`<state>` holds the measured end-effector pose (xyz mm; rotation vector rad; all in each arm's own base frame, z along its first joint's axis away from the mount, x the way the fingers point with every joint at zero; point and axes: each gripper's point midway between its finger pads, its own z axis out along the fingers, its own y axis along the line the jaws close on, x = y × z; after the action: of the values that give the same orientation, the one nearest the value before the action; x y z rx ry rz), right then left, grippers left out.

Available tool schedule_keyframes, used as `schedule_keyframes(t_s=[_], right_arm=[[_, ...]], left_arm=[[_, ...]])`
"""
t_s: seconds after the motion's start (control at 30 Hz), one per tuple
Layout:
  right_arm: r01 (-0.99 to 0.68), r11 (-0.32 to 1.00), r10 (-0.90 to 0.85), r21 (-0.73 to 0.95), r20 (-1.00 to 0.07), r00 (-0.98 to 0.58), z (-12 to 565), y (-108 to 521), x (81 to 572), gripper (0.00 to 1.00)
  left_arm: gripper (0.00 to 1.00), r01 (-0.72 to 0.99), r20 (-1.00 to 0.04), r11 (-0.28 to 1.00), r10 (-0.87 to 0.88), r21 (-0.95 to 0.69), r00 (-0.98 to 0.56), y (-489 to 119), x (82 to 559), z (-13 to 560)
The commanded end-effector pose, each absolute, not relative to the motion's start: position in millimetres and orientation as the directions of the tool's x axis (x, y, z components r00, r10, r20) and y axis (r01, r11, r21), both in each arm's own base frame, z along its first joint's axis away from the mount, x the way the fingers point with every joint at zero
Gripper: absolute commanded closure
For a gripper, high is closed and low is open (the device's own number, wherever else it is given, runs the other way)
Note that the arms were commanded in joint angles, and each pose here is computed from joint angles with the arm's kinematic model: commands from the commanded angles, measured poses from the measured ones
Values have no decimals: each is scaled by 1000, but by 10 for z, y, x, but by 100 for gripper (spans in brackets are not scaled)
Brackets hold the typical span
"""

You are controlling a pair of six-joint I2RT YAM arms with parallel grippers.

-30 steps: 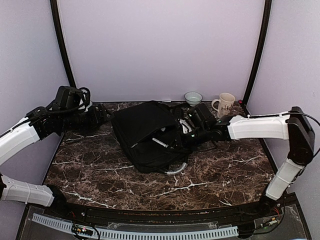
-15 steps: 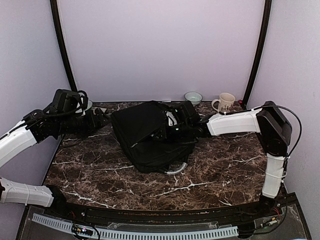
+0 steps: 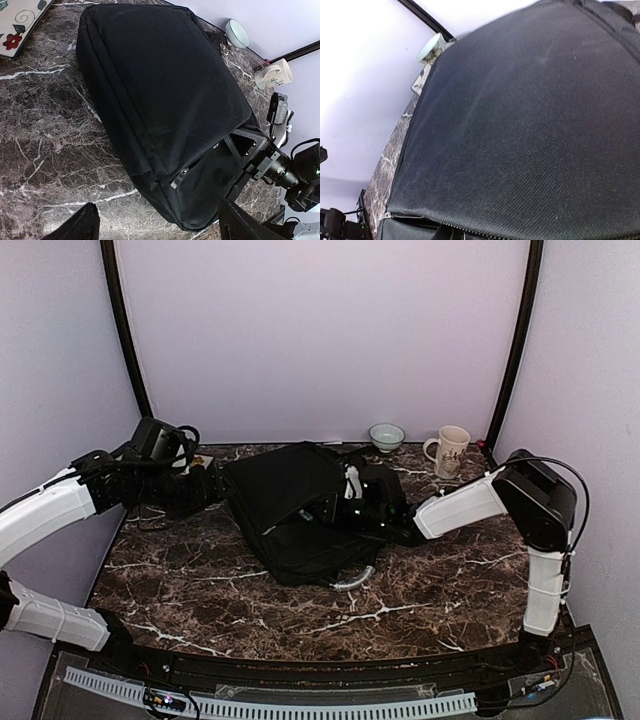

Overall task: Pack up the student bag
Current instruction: Place the pen in the lower front pocket of the bag, then adjust the pen in the lower front pocket of the bag.

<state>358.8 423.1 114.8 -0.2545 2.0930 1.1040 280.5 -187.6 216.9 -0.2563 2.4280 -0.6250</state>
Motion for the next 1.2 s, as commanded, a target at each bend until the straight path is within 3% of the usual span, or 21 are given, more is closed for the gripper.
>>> schedule_keyframes(t_s=[0.0, 0.4, 0.63, 1.17], right_arm=[[-569, 597, 278, 565, -811, -514, 1609, 4270, 3764, 82], [-609, 622, 86, 492, -816, -572, 1640, 4073, 3317, 78], [-650, 618, -64, 443, -796, -603, 1446, 4138, 2905, 84], [-646, 652, -109, 396, -795, -597, 1204, 4383, 3098, 91]], left_arm=[[16, 6, -527, 866, -299, -501, -795, -1941, 2834, 2284], [16, 12, -544, 892, -264, -452, -796, -1877, 2827, 2278], [16, 6, -535, 886, -274, -464, -799, -1860, 2776, 2180], [16, -2, -540, 890, -279, -456, -794, -1761, 2680, 2248]])
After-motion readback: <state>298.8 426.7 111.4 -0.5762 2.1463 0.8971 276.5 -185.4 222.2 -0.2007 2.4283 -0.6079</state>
